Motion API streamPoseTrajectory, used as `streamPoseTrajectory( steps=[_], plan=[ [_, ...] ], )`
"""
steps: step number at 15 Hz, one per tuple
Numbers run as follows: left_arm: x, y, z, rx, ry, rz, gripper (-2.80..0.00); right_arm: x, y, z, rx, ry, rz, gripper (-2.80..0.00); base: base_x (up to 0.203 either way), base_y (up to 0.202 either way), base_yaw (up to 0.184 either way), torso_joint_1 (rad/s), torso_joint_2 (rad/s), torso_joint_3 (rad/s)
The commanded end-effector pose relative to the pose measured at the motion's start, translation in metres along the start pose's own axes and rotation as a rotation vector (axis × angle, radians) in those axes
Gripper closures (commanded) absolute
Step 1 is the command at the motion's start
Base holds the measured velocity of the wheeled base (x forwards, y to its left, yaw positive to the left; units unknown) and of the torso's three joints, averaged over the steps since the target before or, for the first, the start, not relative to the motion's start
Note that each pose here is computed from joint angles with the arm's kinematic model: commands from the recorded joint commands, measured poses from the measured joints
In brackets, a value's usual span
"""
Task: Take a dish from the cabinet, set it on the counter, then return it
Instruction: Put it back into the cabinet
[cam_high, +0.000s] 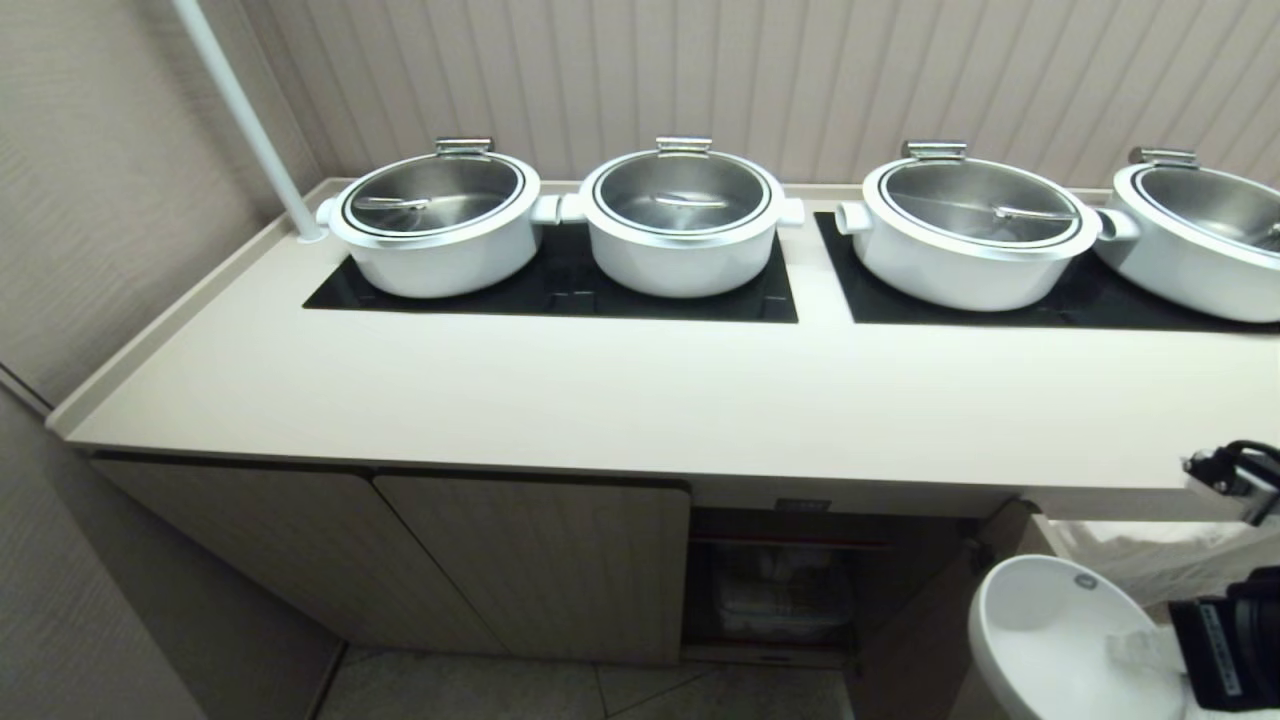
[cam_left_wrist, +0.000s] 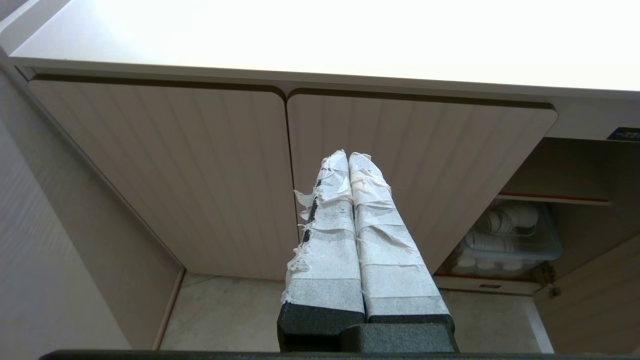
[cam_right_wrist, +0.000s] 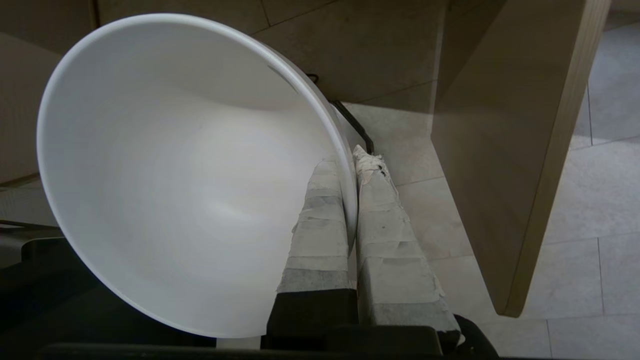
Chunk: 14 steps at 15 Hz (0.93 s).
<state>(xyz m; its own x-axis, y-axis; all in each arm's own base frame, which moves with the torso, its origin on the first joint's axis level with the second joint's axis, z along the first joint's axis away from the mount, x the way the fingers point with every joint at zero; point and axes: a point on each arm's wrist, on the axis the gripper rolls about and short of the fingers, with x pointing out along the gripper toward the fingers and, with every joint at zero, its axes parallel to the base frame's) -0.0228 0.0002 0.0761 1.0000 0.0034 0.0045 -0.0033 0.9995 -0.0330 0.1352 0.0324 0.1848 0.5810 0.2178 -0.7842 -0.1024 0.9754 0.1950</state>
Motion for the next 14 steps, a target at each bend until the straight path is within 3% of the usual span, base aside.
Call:
streamPoseTrajectory(
  steps=[1,4,14],
  plan=[
    [0.0,0.0,0.0,-0.001,-0.002,0.001,0.0,0.006,0.0,-0.01,-0.016,-0.001,0.014,0.0,0.0,0.0,0.0,0.0,0.0,0.0],
    [0.0,0.0,0.0,-0.001,-0.001,0.0,0.0,0.015,-0.001,-0.018,-0.065,-0.017,0.025,0.0,0.0,0.0,0.0,0.0,0.0,0.0],
    [0.0,0.0,0.0,-0.001,0.0,0.0,0.0,0.019,0.001,-0.017,-0.078,-0.016,0.034,0.0,0.0,0.0,0.0,0.0,0.0,0.0]
  ],
)
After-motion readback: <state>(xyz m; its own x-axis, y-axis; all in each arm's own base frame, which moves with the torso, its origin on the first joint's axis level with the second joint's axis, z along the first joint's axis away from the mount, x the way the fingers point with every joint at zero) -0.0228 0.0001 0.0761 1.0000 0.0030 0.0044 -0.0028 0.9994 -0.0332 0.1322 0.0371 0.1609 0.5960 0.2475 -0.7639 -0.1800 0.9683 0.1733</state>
